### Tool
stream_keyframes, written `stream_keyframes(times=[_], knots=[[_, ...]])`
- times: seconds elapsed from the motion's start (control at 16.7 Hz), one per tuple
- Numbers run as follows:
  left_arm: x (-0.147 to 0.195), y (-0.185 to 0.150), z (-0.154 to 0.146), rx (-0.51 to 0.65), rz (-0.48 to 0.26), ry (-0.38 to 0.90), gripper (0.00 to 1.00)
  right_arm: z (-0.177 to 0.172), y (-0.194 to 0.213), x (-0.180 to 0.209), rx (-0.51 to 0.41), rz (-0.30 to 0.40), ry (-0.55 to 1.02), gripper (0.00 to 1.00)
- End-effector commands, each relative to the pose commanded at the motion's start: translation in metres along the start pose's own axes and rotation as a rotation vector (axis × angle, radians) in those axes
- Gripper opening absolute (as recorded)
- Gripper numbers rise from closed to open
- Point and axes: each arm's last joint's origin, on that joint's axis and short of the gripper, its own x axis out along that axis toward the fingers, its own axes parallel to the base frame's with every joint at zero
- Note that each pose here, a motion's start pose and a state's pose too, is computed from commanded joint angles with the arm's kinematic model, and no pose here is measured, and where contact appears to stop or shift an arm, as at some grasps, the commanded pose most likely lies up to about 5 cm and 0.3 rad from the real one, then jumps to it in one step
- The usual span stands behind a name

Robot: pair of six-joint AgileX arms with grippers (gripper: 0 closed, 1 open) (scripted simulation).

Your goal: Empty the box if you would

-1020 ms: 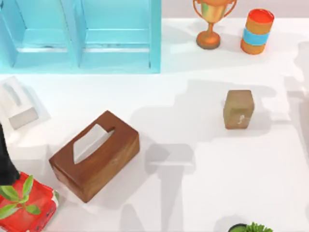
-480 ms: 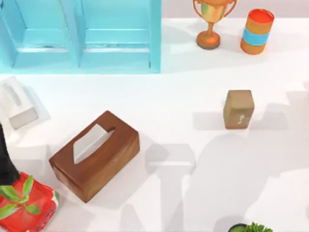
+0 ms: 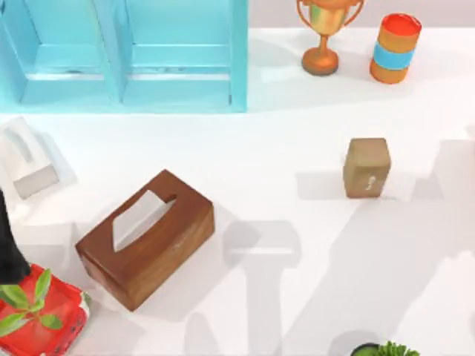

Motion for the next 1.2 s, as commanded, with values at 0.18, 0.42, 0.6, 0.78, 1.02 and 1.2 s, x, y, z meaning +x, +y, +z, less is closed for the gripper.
stream_keyframes(times=[0.18, 0.42, 0.6, 0.78, 1.02, 1.2], knots=[[0.0, 0.0, 0.0, 0.0, 0.0, 0.0, 1.0, -0.002, 0.0, 0.027, 0.0, -0.001, -0.003, 1.0], [0.0, 0.0, 0.0, 0.0, 0.0, 0.0, 1.0, -0.01, 0.006, 0.057, -0.002, 0.003, 0.004, 1.0], [0.0, 0.0, 0.0, 0.0, 0.0, 0.0, 1.0, -0.011, 0.007, 0.064, -0.002, 0.001, -0.001, 1.0], [0.0, 0.0, 0.0, 0.0, 0.0, 0.0, 1.0, -0.011, 0.007, 0.064, -0.002, 0.001, -0.001, 1.0], [0.0, 0.0, 0.0, 0.0, 0.0, 0.0, 1.0, -0.011, 0.007, 0.064, -0.002, 0.001, -0.001, 0.77], [0.0, 0.0, 0.0, 0.0, 0.0, 0.0, 1.0, -0.011, 0.007, 0.064, -0.002, 0.001, -0.001, 0.55]])
